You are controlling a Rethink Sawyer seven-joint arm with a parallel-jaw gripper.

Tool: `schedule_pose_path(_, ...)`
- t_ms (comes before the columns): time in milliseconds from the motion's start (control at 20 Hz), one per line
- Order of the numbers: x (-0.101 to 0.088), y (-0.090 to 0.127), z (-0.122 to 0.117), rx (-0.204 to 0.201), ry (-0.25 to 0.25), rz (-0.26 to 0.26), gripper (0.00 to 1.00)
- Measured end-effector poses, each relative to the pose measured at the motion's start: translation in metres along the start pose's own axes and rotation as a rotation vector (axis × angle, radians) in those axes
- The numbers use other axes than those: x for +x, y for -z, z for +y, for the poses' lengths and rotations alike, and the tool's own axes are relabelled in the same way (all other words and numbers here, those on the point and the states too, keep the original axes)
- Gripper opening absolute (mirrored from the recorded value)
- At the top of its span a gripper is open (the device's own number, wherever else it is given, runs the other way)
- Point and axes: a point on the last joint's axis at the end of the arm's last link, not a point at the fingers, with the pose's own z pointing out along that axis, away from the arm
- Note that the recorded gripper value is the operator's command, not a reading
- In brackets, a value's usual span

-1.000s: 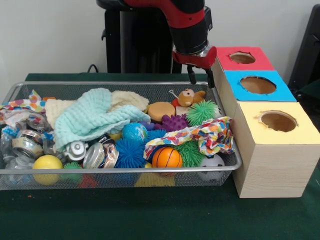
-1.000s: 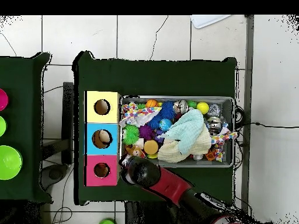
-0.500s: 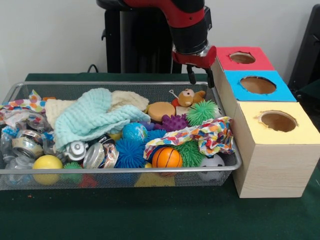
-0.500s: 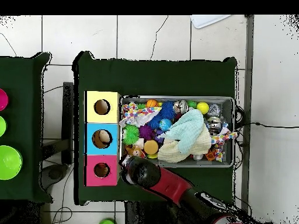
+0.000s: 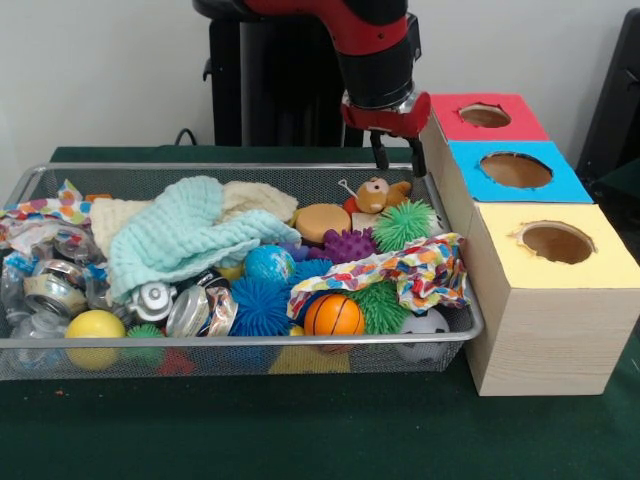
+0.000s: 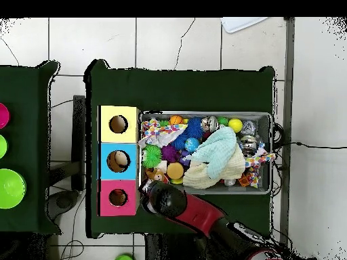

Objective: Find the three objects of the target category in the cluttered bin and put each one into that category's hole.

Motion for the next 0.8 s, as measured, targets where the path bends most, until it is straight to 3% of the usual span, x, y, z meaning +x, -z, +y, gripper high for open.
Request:
schedule_pose_path(450,-0.046,0.001,-0.028,0.023,-0.035,-0.071,1.00)
schedule_pose_path(800,-0.066,0.004,-0.043,0.023,-0.049,-0.099,1.00)
